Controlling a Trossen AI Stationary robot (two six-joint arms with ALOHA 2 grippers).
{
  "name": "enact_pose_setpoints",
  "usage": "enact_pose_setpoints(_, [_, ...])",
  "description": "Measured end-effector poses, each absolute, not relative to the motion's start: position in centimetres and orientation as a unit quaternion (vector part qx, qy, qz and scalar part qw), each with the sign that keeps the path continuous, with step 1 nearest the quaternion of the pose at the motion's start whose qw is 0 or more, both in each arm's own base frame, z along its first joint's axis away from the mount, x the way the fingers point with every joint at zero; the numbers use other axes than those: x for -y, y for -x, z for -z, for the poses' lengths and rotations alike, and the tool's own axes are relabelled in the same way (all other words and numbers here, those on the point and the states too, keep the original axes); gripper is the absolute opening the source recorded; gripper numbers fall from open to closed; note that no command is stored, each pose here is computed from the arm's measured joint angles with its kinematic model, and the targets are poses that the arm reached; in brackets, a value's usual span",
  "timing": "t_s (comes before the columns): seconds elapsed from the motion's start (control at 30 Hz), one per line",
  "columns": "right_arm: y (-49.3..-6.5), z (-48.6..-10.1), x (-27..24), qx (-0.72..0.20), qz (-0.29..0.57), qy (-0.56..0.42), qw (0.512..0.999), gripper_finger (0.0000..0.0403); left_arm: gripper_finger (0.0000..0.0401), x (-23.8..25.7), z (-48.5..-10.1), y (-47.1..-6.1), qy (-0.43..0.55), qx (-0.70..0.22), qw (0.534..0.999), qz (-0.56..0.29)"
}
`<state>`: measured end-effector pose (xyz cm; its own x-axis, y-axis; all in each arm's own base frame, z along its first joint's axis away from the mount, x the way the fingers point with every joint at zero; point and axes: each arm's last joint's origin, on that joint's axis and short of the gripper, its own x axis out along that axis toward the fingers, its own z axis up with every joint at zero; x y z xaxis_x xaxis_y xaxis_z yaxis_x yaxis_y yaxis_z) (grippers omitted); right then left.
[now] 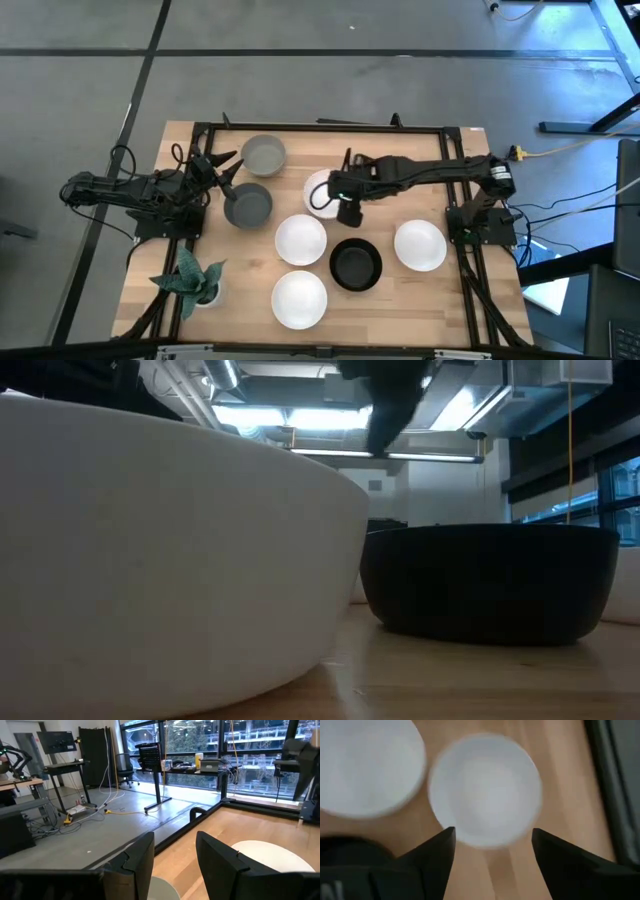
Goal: Nest bowls inside each other
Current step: Stack the white bowl on top of the white bowl
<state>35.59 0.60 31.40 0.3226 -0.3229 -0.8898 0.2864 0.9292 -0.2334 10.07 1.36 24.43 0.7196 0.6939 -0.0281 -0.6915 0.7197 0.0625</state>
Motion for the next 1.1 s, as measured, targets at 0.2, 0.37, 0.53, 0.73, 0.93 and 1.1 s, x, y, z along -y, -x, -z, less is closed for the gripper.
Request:
enact_pose_setpoints(0.2, [-32.7,-32.0,-1.5,-0.550,0.223,0.024,0.804,0.0265,0.0141,-1.4,-24.4,-10.1,-0.024,-0.025,0.927,-0.374])
enact_pose_setpoints(0.37, [-28.2,-31.2,-2.1,-0.517,0.232,-0.015,0.824,0.0260,0.0141,-1.4,-24.4,-10.1,-0.050,-0.036,0.926,-0.373])
enact_pose_setpoints(0.53, [-22.8,-29.9,-2.4,-0.497,0.231,-0.074,0.833,0.0257,0.0141,-1.4,-24.4,-10.1,-0.062,-0.040,0.925,-0.372])
enact_pose_setpoints(0.73, [-17.8,-27.1,-2.6,-0.504,0.232,-0.169,0.815,0.0257,0.0141,-1.4,-24.4,-10.1,-0.064,-0.041,0.925,-0.372])
enact_pose_setpoints(0.93, [-15.2,-23.6,-3.0,-0.552,0.226,-0.236,0.767,0.0257,0.0141,-1.4,-24.4,-10.1,-0.087,-0.050,0.923,-0.371])
enact_pose_setpoints(1.1, [-15.0,-22.4,-3.4,-0.581,0.218,-0.236,0.748,0.0257,0.0141,-1.4,-24.4,-10.1,-0.089,-0.051,0.923,-0.371])
